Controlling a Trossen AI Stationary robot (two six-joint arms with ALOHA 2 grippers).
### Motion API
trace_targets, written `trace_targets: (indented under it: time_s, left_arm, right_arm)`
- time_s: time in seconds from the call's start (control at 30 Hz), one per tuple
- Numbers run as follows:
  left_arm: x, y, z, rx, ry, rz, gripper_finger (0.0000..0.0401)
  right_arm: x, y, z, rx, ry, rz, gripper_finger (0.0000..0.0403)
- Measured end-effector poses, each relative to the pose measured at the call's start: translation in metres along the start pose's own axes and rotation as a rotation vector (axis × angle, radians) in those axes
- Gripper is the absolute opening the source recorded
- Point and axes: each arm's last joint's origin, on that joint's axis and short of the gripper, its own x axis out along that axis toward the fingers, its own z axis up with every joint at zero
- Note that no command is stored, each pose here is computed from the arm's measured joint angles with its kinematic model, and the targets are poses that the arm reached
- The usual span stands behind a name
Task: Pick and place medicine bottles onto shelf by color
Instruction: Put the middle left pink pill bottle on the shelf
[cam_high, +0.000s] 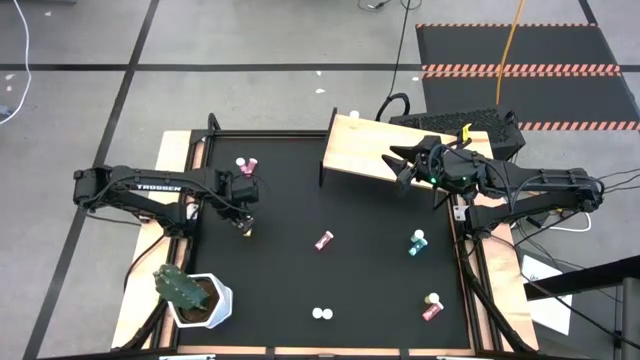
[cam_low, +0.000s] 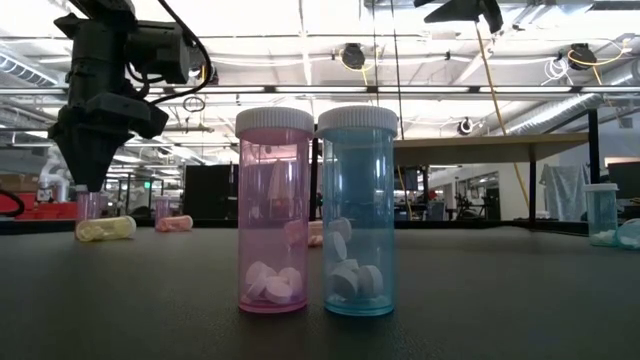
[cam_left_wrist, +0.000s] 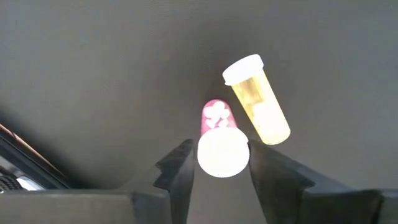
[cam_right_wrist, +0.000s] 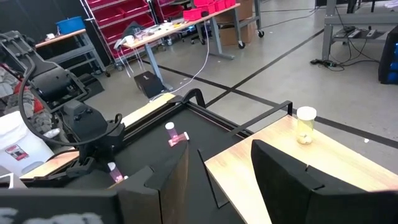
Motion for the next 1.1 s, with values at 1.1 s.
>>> trace_targets:
  time_s: [1.1]
  left_arm:
    - [-0.177,-0.061,0.101,0.269,-0.229,-0.196,0.0119]
  right_arm:
    - [-0.023,-0.008,-0.001,0.115,0.05,0.043,0.0171]
